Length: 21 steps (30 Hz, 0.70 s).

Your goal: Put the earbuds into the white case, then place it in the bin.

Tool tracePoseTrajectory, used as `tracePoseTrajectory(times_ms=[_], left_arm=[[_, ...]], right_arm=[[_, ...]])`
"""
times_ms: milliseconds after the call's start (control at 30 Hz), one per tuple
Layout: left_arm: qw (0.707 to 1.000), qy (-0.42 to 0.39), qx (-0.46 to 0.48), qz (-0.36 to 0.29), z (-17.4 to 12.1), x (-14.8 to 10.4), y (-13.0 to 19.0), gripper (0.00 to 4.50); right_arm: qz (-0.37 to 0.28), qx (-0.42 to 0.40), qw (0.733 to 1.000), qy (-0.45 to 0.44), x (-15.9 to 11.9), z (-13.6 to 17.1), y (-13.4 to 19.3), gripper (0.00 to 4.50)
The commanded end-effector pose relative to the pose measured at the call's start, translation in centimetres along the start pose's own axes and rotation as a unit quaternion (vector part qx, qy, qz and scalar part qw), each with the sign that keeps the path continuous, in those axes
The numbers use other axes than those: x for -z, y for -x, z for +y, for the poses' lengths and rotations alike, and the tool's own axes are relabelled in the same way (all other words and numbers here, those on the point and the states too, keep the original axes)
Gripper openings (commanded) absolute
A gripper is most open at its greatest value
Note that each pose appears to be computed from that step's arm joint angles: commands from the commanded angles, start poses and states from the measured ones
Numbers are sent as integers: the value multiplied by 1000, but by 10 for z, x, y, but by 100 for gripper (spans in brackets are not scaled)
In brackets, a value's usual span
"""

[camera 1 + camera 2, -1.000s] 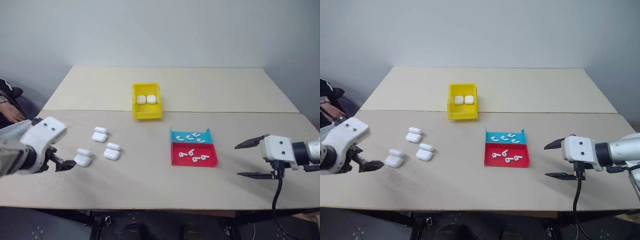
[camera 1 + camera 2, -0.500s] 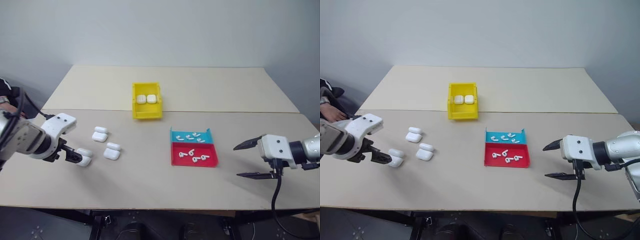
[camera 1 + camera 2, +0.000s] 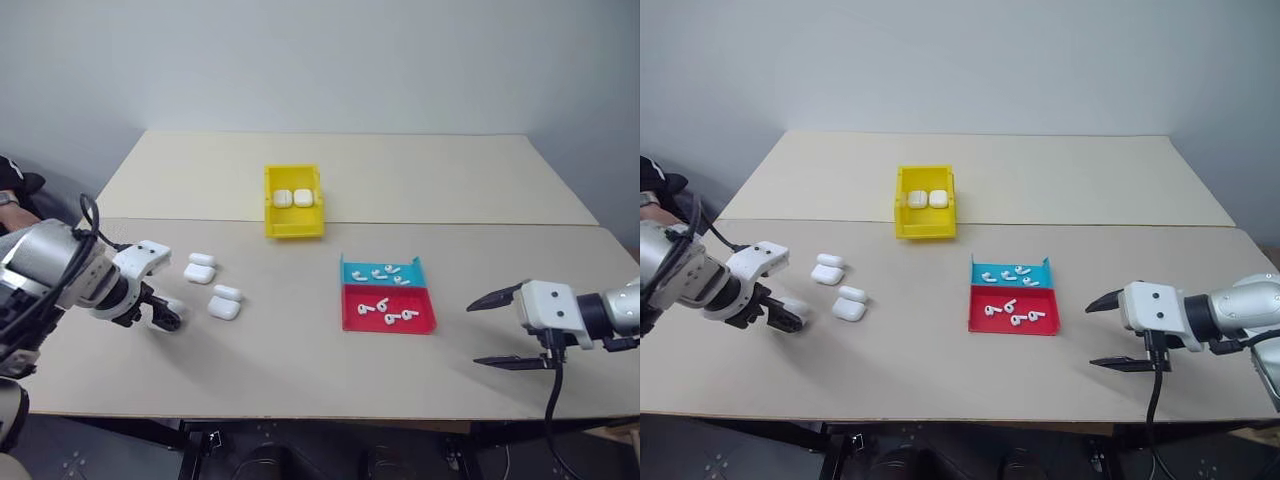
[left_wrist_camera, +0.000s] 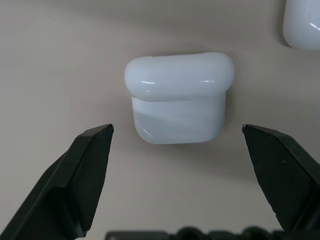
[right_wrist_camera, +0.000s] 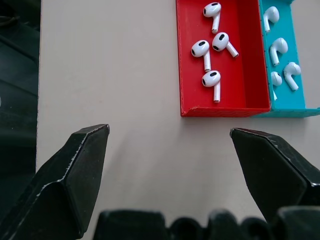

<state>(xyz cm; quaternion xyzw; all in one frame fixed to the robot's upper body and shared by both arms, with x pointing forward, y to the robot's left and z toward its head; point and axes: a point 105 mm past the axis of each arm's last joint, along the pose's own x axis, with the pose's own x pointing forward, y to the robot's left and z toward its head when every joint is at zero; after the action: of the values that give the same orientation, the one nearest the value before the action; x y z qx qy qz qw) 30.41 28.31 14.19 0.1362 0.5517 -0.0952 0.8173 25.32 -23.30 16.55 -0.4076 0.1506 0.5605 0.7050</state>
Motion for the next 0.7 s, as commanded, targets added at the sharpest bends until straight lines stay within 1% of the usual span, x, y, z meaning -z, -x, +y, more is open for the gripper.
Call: tracePoseTrajectory(times_ms=[33,433,700], left_arm=[[1000,15,10,-9,5,-7,5,450],[999,-13,30,8,2,-11,-14,450],[999,-17,36,23,-2,-5,-18,450]], right_arm=[[-2,18,1000,13,-8,-5,8,448],[3,23,1000,12,-9,-4,8,448],[8,24,1000,8,-7,-2,9,448]])
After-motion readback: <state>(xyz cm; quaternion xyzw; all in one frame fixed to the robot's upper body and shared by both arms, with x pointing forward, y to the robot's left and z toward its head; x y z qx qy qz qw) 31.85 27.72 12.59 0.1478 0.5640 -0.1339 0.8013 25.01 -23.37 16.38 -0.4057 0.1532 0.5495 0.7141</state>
